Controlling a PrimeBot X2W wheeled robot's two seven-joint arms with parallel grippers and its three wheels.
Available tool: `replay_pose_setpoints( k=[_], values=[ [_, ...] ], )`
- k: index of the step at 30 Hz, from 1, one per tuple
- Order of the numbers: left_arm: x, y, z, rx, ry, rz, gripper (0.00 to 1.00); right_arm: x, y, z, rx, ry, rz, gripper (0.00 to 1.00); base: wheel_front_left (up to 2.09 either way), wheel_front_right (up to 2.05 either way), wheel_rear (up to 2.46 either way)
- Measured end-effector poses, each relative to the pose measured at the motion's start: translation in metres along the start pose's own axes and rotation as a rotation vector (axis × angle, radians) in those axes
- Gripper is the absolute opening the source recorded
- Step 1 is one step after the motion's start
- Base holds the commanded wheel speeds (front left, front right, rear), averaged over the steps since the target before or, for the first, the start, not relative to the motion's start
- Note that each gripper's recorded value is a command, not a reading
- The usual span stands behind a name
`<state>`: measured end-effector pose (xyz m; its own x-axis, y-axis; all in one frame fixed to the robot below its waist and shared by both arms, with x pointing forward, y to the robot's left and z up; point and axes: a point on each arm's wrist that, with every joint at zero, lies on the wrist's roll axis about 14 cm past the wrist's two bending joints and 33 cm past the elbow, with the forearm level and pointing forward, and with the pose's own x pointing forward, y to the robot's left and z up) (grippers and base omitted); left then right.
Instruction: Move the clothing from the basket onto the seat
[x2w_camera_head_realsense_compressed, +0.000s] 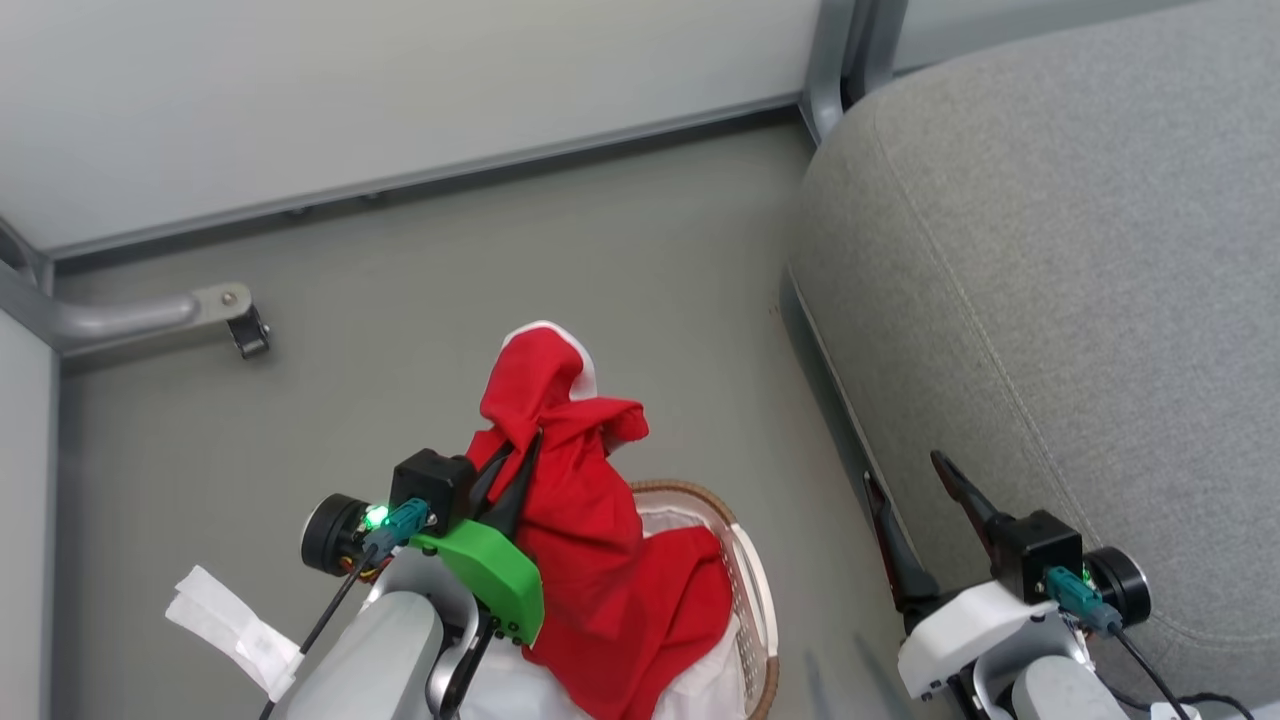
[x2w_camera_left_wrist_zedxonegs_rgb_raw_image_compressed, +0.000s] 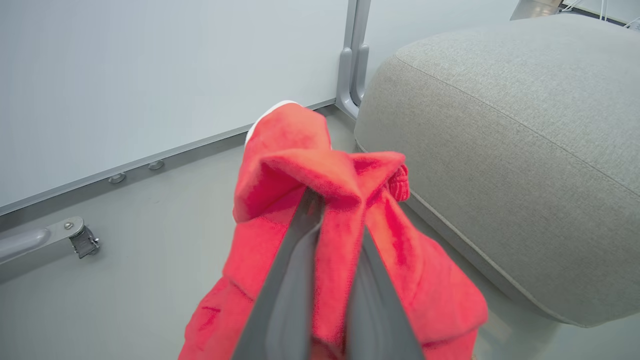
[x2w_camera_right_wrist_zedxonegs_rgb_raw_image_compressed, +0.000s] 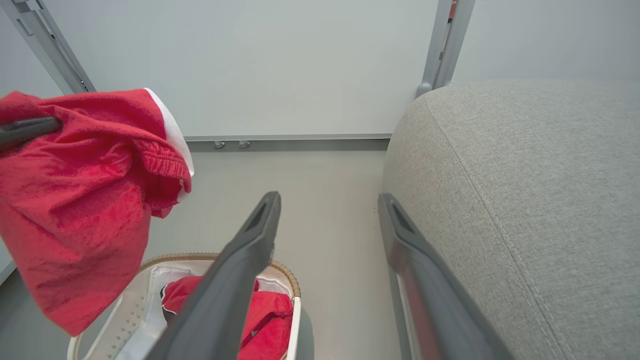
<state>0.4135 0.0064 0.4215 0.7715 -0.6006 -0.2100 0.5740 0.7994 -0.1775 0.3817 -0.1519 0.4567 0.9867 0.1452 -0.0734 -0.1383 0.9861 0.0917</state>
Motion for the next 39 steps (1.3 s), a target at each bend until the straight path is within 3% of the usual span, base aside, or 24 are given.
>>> replay_pose_setpoints(
  k=[10,21,29,35,36,37,38,39],
  values=[
    [-0.013,-0.02,0.084,0.012,-0.249,0.005,0.0,-0.018,0.018,0.028,0.0,-0.089,0.043,1.0,0.0,0.0,0.0],
    [-0.018,-0.035,0.097,0.008,-0.292,-0.021,0.0,-0.007,0.147,0.085,-0.031,-0.253,0.458,1.0,0.0,0.0,0.0],
    [-0.023,-0.048,0.09,-0.041,-0.282,-0.05,0.0,0.013,0.177,0.055,-0.189,-0.15,0.586,1.0,0.0,0.0,0.0],
    [-0.031,-0.049,0.084,-0.095,-0.269,-0.047,0.0,0.019,0.201,0.048,-0.19,-0.111,0.669,1.0,0.0,0.0,0.0],
    [-0.032,-0.05,0.083,-0.097,-0.269,-0.047,0.0,0.02,0.202,0.042,-0.194,-0.092,0.675,0.72,0.0,0.0,0.0],
    [-0.033,-0.05,0.082,-0.101,-0.267,-0.047,0.0,0.02,0.203,0.036,-0.198,-0.071,0.685,0.19,0.0,0.0,0.0],
    [-0.034,-0.049,0.082,-0.11,-0.267,-0.044,0.0,0.019,0.207,0.034,-0.189,-0.061,0.696,0.0,0.0,0.0,0.0],
    [-0.035,-0.049,0.082,-0.109,-0.268,-0.041,0.0,0.019,0.208,0.034,-0.18,-0.057,0.699,0.0,0.0,0.0,0.0]
  ],
)
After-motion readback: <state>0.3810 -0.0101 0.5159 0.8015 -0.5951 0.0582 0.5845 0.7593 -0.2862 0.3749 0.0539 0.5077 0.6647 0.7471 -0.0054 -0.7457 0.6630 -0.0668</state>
